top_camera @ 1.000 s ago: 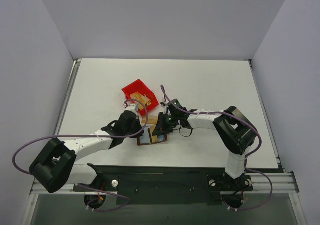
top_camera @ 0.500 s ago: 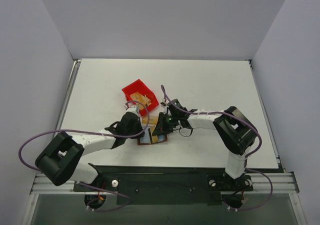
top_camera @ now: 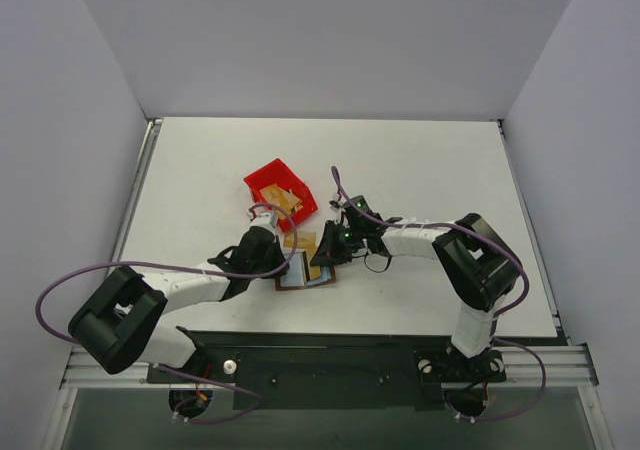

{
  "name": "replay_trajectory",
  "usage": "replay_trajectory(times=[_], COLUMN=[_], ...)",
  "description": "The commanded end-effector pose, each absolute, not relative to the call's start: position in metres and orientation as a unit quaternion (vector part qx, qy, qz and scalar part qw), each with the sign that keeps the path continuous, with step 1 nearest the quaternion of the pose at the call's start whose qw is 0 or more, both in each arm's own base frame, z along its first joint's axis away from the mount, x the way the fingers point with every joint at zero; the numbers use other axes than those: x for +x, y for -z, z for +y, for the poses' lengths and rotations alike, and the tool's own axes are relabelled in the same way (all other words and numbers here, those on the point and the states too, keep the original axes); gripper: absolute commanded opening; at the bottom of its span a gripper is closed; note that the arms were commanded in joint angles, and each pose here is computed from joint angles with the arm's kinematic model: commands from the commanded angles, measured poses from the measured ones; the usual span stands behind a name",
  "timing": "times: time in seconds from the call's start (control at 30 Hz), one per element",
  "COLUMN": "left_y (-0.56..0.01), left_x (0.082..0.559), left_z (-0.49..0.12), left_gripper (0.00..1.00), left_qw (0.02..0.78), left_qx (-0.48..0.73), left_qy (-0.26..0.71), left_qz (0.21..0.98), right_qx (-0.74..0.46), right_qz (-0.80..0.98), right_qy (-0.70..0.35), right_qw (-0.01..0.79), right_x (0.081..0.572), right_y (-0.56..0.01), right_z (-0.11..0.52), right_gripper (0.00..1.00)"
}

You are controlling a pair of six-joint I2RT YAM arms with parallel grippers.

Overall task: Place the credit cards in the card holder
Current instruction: Insert the credit card into the card holder.

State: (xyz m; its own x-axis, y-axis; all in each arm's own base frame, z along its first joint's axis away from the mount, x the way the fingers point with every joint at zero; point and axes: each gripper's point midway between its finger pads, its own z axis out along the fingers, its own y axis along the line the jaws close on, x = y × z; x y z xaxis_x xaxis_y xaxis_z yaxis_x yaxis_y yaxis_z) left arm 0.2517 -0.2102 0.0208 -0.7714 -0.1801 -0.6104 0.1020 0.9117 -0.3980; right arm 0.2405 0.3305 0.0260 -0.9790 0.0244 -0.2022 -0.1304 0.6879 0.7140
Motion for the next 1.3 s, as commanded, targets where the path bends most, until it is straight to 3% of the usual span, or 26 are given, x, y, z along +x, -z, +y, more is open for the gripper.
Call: replay_trajectory(times=[0.0, 1.27], left_y=[0.0, -0.005], left_x=[0.234, 0.23], left_z=[-0.193, -0.191], left_gripper=[0.0, 0.0], left_qw=[0.305, 0.309], left_qx=[-0.022, -0.026], left_qy=[0.179, 0.184], left_qz=[0.935, 0.933], right_qx=[-0.024, -0.013], right_qz=[0.909, 0.904], right_qy=[-0.398, -0.42], right_qw=[0.117, 0.082], right_x=[0.246, 0.232], right_y=[-0.035, -0.005], right_z=[0.329, 0.339], right_gripper=[0.0, 0.0])
